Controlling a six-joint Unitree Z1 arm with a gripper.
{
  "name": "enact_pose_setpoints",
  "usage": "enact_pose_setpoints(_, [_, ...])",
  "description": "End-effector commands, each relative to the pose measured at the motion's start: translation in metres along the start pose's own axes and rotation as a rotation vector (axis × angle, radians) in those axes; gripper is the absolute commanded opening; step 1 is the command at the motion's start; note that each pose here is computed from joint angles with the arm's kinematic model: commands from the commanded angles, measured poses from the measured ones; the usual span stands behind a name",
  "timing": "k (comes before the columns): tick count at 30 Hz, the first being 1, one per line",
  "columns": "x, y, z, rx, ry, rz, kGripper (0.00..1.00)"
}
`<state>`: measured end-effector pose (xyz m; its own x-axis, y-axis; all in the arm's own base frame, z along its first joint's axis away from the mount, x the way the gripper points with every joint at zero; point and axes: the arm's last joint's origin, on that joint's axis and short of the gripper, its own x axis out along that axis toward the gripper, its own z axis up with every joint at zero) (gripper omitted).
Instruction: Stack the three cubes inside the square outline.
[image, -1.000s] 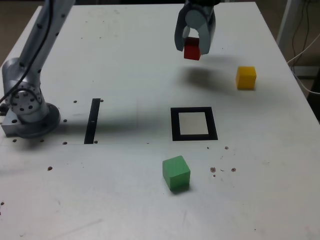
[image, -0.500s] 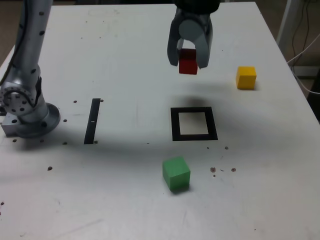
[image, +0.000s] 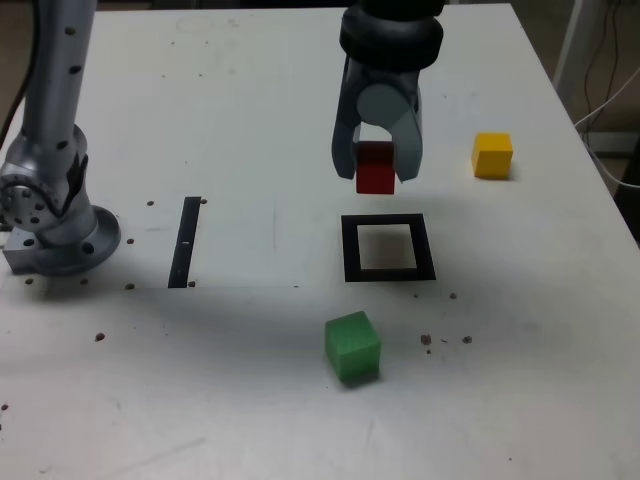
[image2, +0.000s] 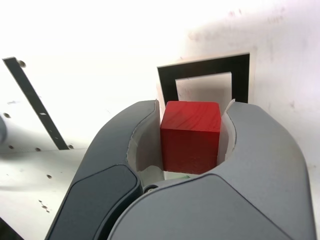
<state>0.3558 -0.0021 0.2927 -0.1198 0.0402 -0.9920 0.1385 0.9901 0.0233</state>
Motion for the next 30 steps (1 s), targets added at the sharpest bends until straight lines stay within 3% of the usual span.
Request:
enact_pose_setpoints(1, [0.009, -0.002, 0.006, 0.004, 0.018, -0.015, 0.28])
enact_pose_setpoints(13, [0.037, -0.001, 0.021, -0.023, 0.071, -0.049, 0.28])
enact_pose_setpoints(30, [0.057, 0.000, 0.027, -0.051, 0.074, -0.082, 0.28])
